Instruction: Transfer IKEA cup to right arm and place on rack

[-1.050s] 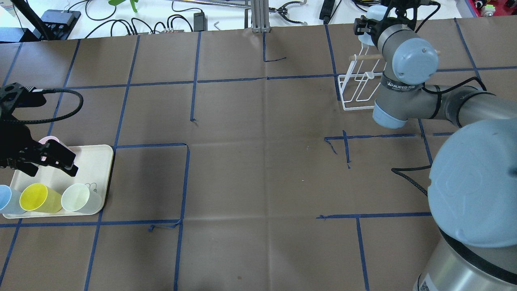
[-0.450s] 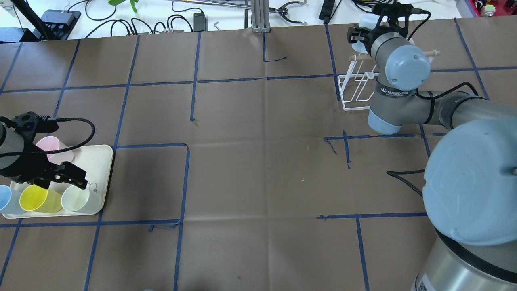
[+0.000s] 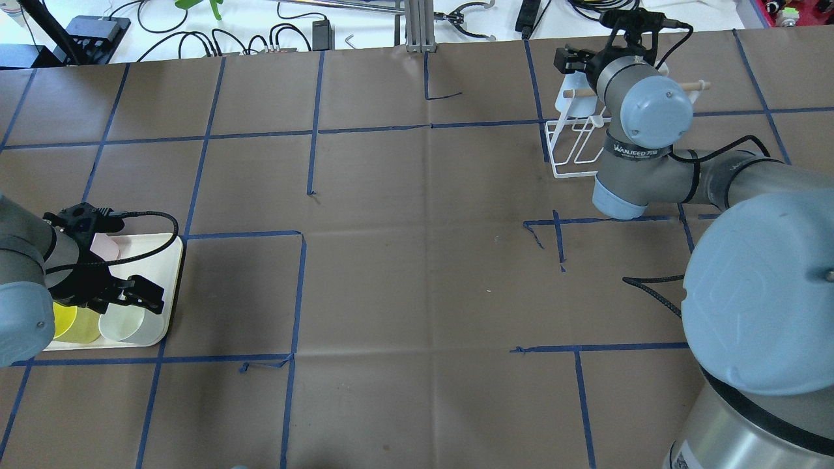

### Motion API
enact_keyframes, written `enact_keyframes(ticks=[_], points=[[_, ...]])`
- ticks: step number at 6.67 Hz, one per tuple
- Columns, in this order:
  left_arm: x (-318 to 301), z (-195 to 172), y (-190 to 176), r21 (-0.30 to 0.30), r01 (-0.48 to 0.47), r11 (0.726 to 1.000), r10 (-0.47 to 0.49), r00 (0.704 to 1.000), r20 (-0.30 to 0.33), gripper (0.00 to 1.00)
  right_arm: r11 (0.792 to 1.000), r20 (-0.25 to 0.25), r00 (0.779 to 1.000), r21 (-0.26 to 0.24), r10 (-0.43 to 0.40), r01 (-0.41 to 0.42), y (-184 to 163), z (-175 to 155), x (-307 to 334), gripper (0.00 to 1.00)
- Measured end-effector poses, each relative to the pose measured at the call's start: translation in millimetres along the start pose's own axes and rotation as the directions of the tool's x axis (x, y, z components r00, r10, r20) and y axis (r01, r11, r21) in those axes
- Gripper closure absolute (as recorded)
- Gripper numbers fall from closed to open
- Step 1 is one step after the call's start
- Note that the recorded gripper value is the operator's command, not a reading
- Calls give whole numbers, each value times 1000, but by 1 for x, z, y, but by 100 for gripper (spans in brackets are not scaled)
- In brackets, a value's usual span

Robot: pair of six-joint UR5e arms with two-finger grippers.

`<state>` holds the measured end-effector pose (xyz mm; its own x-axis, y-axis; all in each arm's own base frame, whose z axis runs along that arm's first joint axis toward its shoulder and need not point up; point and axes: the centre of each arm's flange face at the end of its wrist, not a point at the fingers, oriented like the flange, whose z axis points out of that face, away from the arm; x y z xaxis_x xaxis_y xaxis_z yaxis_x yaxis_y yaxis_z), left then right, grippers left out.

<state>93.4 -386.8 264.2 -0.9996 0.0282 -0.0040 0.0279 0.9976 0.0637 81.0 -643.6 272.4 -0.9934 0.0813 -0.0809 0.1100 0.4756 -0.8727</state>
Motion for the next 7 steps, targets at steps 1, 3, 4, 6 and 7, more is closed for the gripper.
enact_keyframes(ticks=[1, 3, 4, 6, 7], points=[[-2, 17, -1, -8, 2, 1000, -2, 1000, 8, 3, 1000, 1, 1000, 1, 9, -9, -1, 0, 0, 0], [-1, 35, 0, -7, 2, 1000, -2, 1000, 22, 22, 1000, 7, 1000, 23, 12, -12, -14, -7, -2, 0], [-1, 36, 0, -4, 1, 1000, -1, 1000, 26, 60, 999, 11, 1000, 48, 11, -11, -27, -17, -3, 0], [-2, 36, 0, -7, -2, 1000, 2, 999, 32, 93, 994, 16, 1000, 109, 9, -11, -60, -50, -7, 0], [-3, 35, 0, -10, -3, 1000, 3, 999, 33, 100, 991, 21, 1000, 130, 7, -10, -76, -71, -12, 0]])
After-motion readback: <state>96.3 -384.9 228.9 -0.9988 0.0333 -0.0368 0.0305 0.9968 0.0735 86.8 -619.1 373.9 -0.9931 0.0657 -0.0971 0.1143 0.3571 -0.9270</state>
